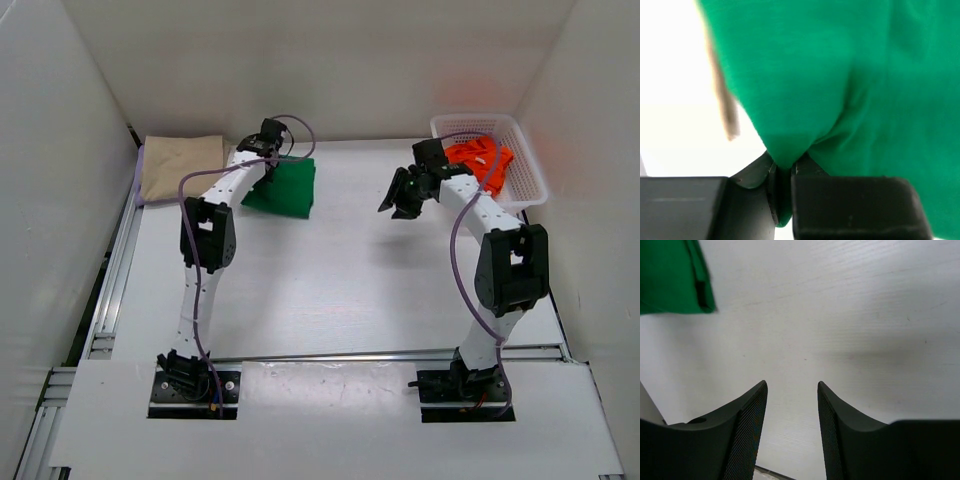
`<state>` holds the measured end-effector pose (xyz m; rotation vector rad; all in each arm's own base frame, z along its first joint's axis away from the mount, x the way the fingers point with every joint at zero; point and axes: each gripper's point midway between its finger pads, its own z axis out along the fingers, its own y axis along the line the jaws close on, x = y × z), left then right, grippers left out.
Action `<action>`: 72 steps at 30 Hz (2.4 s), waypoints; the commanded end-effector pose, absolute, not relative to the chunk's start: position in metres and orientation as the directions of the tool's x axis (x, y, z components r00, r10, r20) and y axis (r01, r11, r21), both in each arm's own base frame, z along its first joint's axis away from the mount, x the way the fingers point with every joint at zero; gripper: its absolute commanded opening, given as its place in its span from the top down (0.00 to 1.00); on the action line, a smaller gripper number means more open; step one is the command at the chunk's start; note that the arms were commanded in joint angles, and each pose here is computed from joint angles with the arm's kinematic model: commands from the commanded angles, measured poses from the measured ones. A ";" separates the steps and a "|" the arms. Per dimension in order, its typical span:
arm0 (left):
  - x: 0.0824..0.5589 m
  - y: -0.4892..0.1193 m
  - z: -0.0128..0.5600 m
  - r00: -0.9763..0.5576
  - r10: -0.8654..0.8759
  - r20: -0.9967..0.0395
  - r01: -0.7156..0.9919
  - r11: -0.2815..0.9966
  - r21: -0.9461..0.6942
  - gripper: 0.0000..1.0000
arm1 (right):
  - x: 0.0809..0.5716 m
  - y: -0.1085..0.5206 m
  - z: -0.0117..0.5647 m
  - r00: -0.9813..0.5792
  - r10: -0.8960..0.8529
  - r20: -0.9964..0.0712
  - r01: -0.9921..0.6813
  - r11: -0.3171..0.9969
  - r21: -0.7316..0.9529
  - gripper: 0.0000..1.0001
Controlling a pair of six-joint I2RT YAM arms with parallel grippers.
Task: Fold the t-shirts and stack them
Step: Put the neatly folded tshirt into the corner of the board with the left arm, then grab crumpled tshirt from bin with the right arm
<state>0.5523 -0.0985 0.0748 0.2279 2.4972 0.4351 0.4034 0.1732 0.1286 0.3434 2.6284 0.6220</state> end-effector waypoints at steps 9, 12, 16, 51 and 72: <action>0.616 -0.025 0.228 -0.478 0.126 -0.870 -0.468 0.801 0.373 0.90 | 0.378 0.153 0.129 -0.882 0.296 -0.366 0.134 0.903 0.407 0.50; 0.613 0.002 0.249 -0.448 0.098 -0.889 -0.516 0.784 0.346 0.90 | 0.375 0.152 0.129 -0.883 0.288 -0.370 0.126 0.906 0.404 0.50; 0.608 0.032 0.272 -0.409 0.068 -0.910 -0.560 0.769 0.309 0.90 | 0.372 0.151 0.125 -0.887 0.287 -0.361 0.130 0.907 0.400 0.50; 0.556 0.185 0.231 -0.522 -0.067 -0.850 -0.638 0.692 0.338 0.01 | 0.494 0.059 0.239 -0.655 0.389 -0.647 0.249 0.920 0.301 0.41; 0.424 0.093 0.205 -0.688 -0.049 -0.724 -0.326 0.912 0.248 0.01 | 0.626 -0.101 0.124 -0.278 0.699 -0.659 0.683 0.626 0.375 0.74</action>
